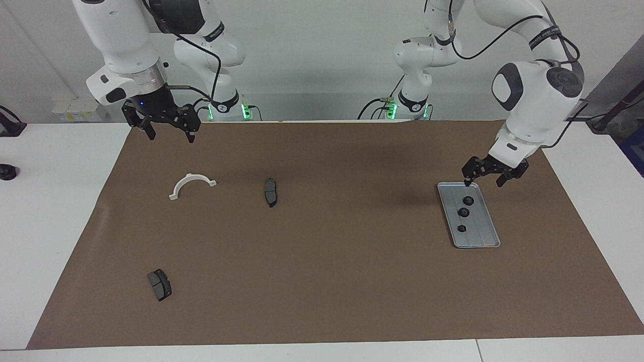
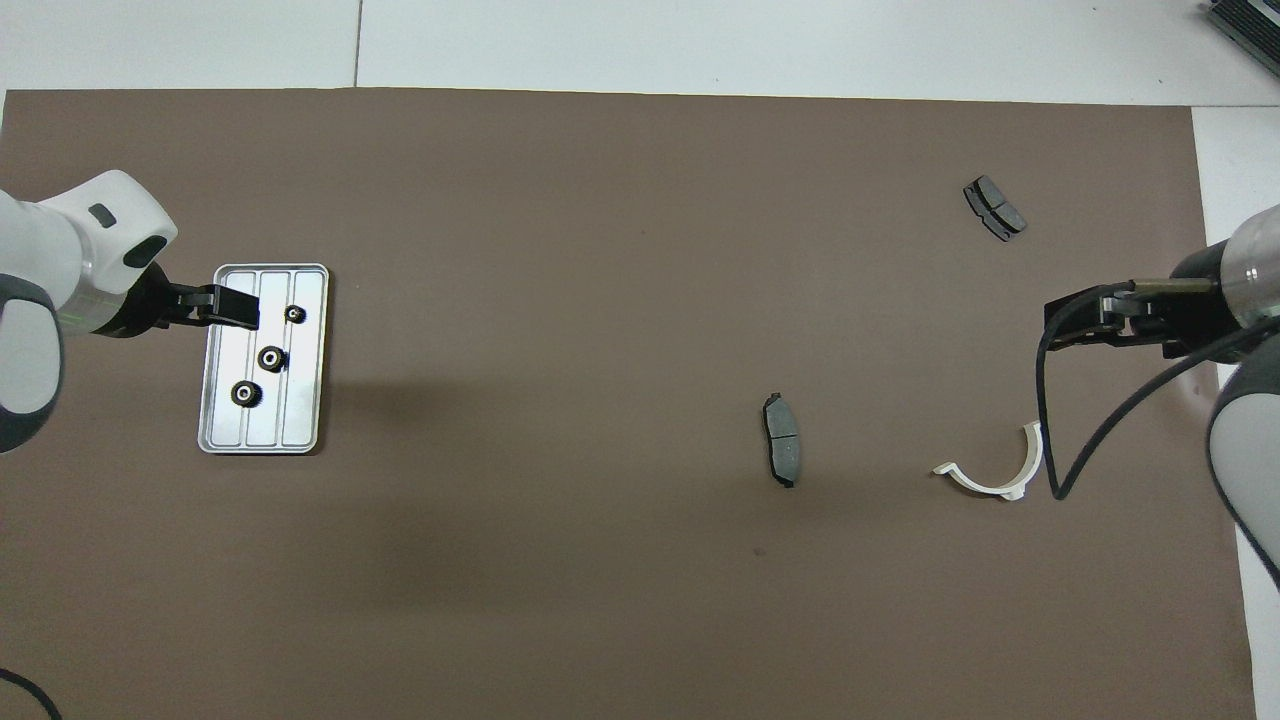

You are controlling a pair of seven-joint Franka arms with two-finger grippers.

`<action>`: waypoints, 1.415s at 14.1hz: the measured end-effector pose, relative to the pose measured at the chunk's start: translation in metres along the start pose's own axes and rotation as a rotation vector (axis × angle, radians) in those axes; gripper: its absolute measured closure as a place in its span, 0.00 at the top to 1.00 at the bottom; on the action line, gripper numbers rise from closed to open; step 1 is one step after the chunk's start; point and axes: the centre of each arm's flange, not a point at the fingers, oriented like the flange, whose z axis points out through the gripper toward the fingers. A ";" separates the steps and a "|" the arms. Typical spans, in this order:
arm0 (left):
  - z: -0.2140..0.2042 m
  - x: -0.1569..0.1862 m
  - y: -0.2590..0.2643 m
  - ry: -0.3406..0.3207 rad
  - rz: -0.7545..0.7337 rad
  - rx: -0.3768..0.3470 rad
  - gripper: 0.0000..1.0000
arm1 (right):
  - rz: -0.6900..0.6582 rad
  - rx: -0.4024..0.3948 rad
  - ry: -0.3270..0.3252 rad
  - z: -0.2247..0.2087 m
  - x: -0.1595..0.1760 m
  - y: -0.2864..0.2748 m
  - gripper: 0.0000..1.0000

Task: Place bearing gear from tray to pile
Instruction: 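Grasp a black bearing gear in the metal tray with the left gripper, then carry the gear to the table center and open the left gripper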

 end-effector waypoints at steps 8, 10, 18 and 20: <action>0.113 0.014 -0.009 0.022 0.005 0.002 1.00 | 0.000 0.000 0.000 0.000 0.000 0.000 1.00; 0.118 0.014 -0.009 0.016 0.009 0.001 0.96 | 0.000 0.000 0.000 0.000 0.000 0.000 1.00; 0.125 0.020 -0.012 0.056 0.015 0.006 0.55 | 0.000 0.000 0.000 0.000 0.000 0.000 1.00; 0.129 0.021 -0.012 0.066 0.015 0.007 0.55 | 0.000 0.000 0.000 0.000 0.000 0.000 1.00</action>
